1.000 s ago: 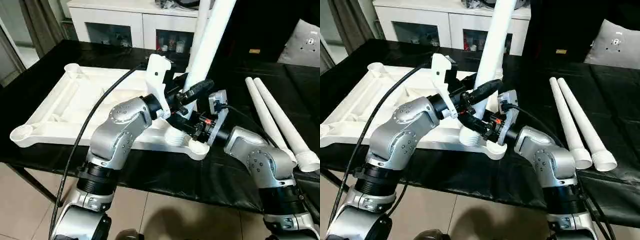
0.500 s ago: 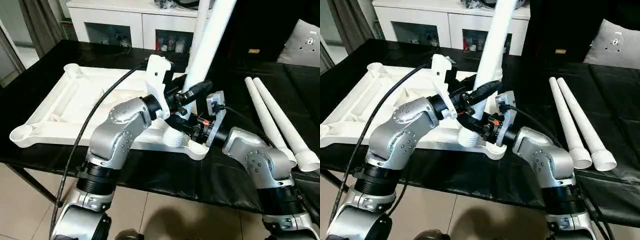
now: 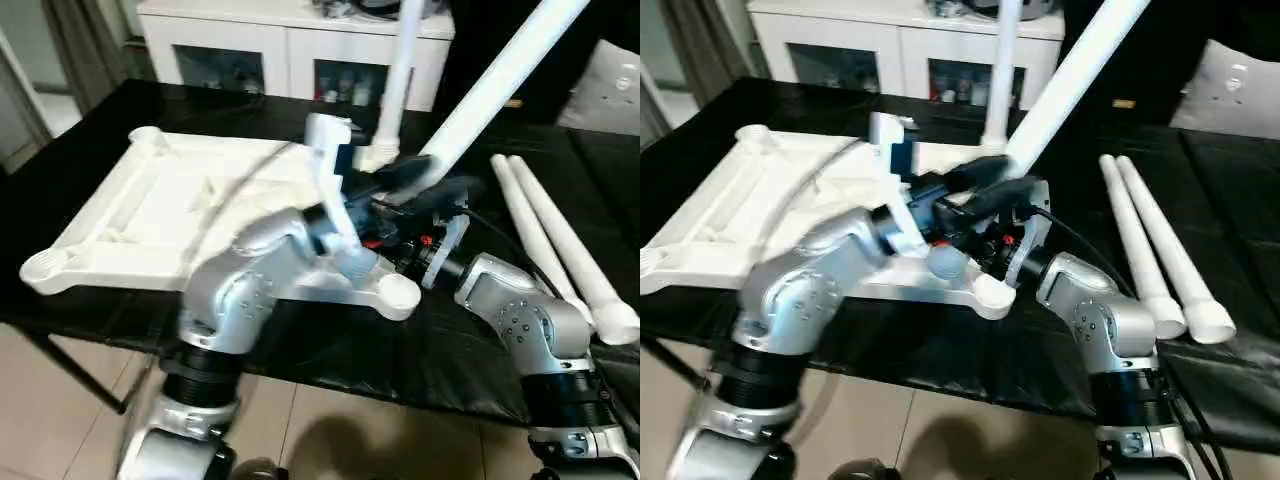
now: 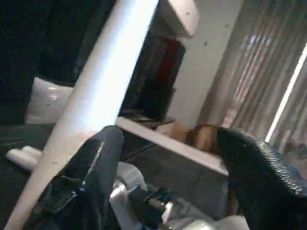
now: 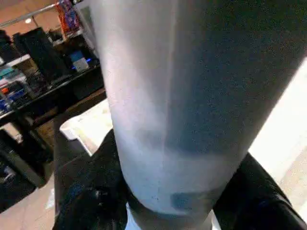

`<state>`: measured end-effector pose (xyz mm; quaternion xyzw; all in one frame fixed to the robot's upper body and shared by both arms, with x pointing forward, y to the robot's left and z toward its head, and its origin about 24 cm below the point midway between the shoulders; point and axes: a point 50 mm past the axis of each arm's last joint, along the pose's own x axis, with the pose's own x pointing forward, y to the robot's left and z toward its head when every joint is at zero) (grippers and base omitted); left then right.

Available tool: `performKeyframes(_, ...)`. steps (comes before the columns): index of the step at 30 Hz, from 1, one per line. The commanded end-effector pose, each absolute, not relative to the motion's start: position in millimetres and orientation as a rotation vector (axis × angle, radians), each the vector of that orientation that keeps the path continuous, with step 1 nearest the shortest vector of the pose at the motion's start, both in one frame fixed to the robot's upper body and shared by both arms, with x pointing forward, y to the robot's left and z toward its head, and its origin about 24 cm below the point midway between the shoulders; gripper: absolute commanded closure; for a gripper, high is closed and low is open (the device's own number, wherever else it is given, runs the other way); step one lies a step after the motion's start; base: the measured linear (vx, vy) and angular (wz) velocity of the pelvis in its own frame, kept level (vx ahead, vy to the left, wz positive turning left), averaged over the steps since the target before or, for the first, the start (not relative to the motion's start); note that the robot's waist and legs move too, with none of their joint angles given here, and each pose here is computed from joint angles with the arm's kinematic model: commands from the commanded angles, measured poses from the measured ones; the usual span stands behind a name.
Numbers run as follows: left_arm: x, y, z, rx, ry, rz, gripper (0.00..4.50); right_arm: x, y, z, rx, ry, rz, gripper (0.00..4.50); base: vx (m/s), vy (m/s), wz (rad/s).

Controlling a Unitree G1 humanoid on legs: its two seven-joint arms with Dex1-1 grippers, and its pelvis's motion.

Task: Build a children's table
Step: Pick table leg, then insert table leg to table base

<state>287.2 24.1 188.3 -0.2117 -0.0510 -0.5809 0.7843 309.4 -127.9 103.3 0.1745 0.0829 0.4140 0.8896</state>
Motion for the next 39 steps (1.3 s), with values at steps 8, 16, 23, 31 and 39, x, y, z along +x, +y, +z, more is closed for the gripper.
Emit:
performKeyframes(8, 312.4, 69.7, 159.8, -0.157, -0.038, -1.023, 1.05, 314.9, -170.1, 100.0, 0.195, 0.134, 0.571, 2.61, 0.0, 0.0, 0.0)
performKeyframes(16, 315.4, 92.4, 100.6, 0.244, 0.163, -1.039, 1.05, 304.4, -185.1, 90.2, 0.098, 0.193, 0.507, 2.61, 0.0, 0.0, 0.0)
performKeyframes(23, 307.9, 102.1, 69.4, 0.386, 0.268, -1.215, 1.68, 299.7, -189.7, 82.0, 0.021, 0.177, 0.44, 2.61, 0.0, 0.0, 0.0)
performKeyframes(31, 316.7, 105.5, 58.8, 0.447, 0.309, -1.252, 2.32, 294.9, -184.6, 81.6, 0.071, 0.179, 0.532, 2.61, 0.0, 0.0, 0.0)
performKeyframes(39, 331.7, 109.0, 56.1, 0.474, 0.344, -1.258, 2.91, 292.5, -182.7, 80.1, 0.069, 0.179, 0.562, 2.61, 0.0, 0.0, 0.0)
